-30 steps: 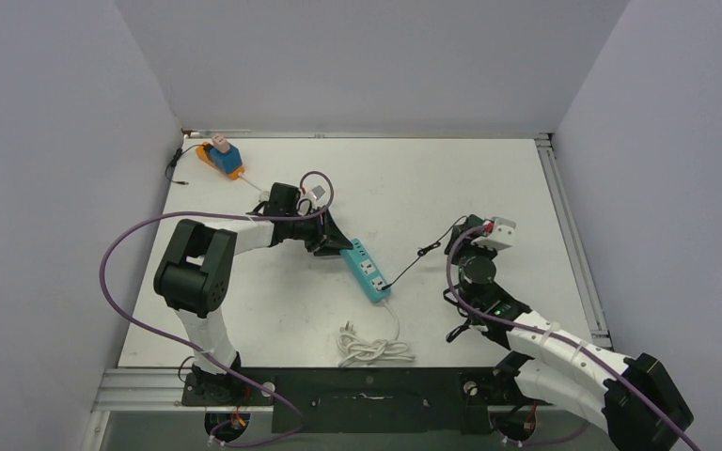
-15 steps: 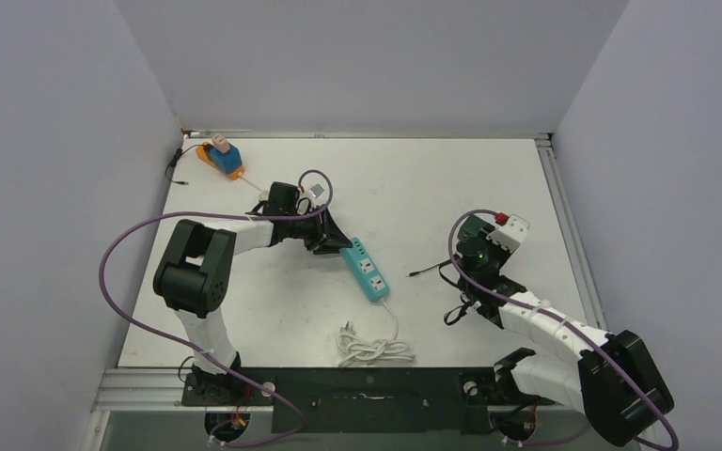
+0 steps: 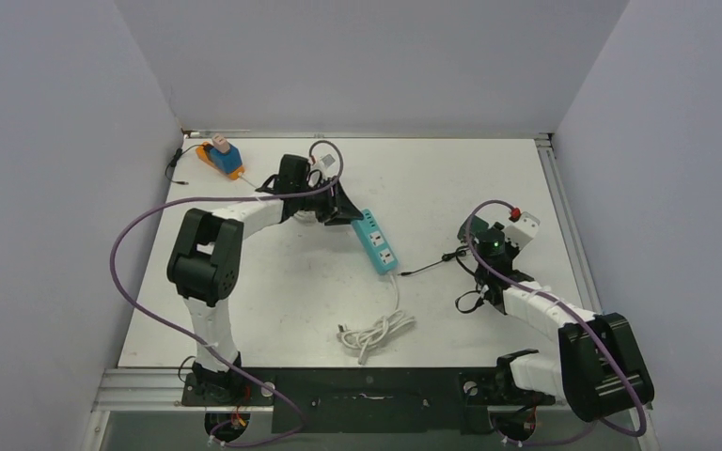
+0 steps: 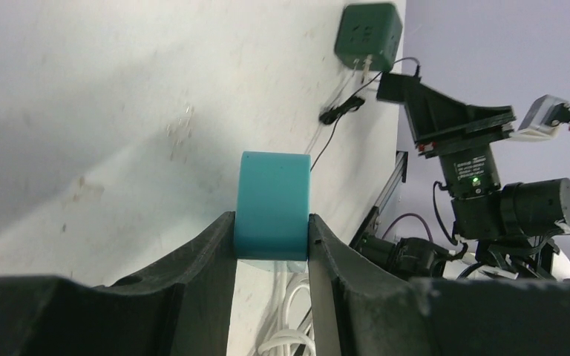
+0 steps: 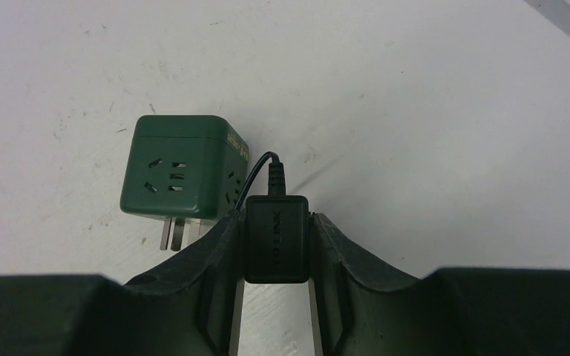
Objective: Pull the plug off the socket
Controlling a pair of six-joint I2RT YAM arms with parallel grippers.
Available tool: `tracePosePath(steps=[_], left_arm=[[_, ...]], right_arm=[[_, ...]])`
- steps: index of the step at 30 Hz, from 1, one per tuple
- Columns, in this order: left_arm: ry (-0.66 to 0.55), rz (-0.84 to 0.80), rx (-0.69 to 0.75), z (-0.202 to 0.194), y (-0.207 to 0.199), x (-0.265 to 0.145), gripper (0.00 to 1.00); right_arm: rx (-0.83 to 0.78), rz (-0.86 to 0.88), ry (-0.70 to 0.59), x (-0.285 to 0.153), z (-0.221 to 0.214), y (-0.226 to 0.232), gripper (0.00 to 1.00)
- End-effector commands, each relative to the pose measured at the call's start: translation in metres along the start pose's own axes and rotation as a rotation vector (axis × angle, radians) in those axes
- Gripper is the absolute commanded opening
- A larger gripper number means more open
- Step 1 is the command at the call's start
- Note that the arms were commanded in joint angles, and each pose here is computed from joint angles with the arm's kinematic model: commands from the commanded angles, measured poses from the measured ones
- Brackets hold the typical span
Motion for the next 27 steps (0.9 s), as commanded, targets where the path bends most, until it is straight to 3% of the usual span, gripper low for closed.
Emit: tracePosePath(steps=[1,4,8,17,19,23,27], left_arm=[[-0.025,-0.07,0.089,0.038,-0.029,0.019,0.0],[-0.029,-0.054,0.141,0.061,-0.034,0.031,0.0],[-0.025,-0.01,0.161,0.08,-0.022,0.049,0.0],[-0.056,0.113,0.224,0.111,0.004,0.075,0.0],[-0.047,0.136,0.225,0.113,0.009,0.08,0.07],[-0.054,0.195,0.248,0.113,0.015,0.085,0.39],[-0.069,0.229,0.285,0.115,0.013,0.082,0.61]], right_arm=[[0.077,0.1,0.053,0.006,-0.001,0.015,0.33],[0.081,0.111,0.074,0.008,-0.004,0.017,0.43],[0.08,0.113,0.089,0.01,-0.007,0.017,0.46],[0.098,0.143,0.075,0.006,-0.003,0.018,0.68],[0.099,0.146,0.07,0.005,-0.001,0.018,0.73],[0.105,0.151,0.06,0.003,0.001,0.017,0.78],[0.108,0.158,0.051,0.001,0.003,0.016,0.85]])
Point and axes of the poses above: each gripper's point midway between its finger pads, its own x axis out along the fingers, its own y axis along the line the jaws close on, z = x × y, the point moved 4 cm from there along -x, back along the fingers, and after that the axes turned 7 degrees about x, right-handed, at the moved point
